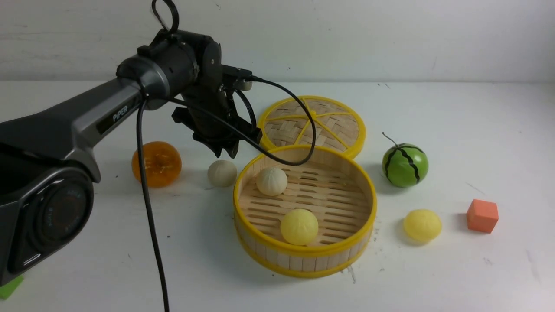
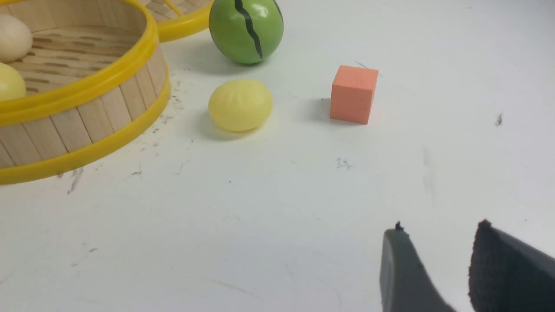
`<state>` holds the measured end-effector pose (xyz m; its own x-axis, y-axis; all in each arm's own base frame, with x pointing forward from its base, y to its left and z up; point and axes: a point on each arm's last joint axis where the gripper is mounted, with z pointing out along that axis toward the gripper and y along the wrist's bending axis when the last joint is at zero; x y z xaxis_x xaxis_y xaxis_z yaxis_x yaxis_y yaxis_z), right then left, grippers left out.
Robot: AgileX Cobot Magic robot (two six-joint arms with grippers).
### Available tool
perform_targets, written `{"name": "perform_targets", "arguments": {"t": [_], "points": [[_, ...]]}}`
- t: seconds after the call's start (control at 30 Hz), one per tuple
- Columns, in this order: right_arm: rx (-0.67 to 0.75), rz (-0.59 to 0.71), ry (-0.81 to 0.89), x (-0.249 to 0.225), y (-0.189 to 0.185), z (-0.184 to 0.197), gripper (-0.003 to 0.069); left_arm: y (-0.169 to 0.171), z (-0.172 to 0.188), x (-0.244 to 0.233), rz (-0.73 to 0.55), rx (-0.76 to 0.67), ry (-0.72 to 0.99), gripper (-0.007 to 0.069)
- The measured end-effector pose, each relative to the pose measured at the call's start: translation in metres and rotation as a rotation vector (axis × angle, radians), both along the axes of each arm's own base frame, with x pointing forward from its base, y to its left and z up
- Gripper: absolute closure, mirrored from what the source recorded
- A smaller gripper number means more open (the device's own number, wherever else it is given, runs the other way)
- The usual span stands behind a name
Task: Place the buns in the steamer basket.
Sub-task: Use the left arm to grab a steamed stuffed bun
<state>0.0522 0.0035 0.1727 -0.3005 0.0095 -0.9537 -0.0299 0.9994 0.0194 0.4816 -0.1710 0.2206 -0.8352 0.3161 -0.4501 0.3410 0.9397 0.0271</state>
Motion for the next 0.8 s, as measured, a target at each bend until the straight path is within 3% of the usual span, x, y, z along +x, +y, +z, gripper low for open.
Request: {"name": "perform_targets", "arguments": {"t": [0.8], "points": [[0.000, 0.000, 0.000, 0.000, 0.000, 0.000, 0.0418, 0.001, -0.018, 0.004, -0.004, 0.039, 0.020, 0.0387]]}}
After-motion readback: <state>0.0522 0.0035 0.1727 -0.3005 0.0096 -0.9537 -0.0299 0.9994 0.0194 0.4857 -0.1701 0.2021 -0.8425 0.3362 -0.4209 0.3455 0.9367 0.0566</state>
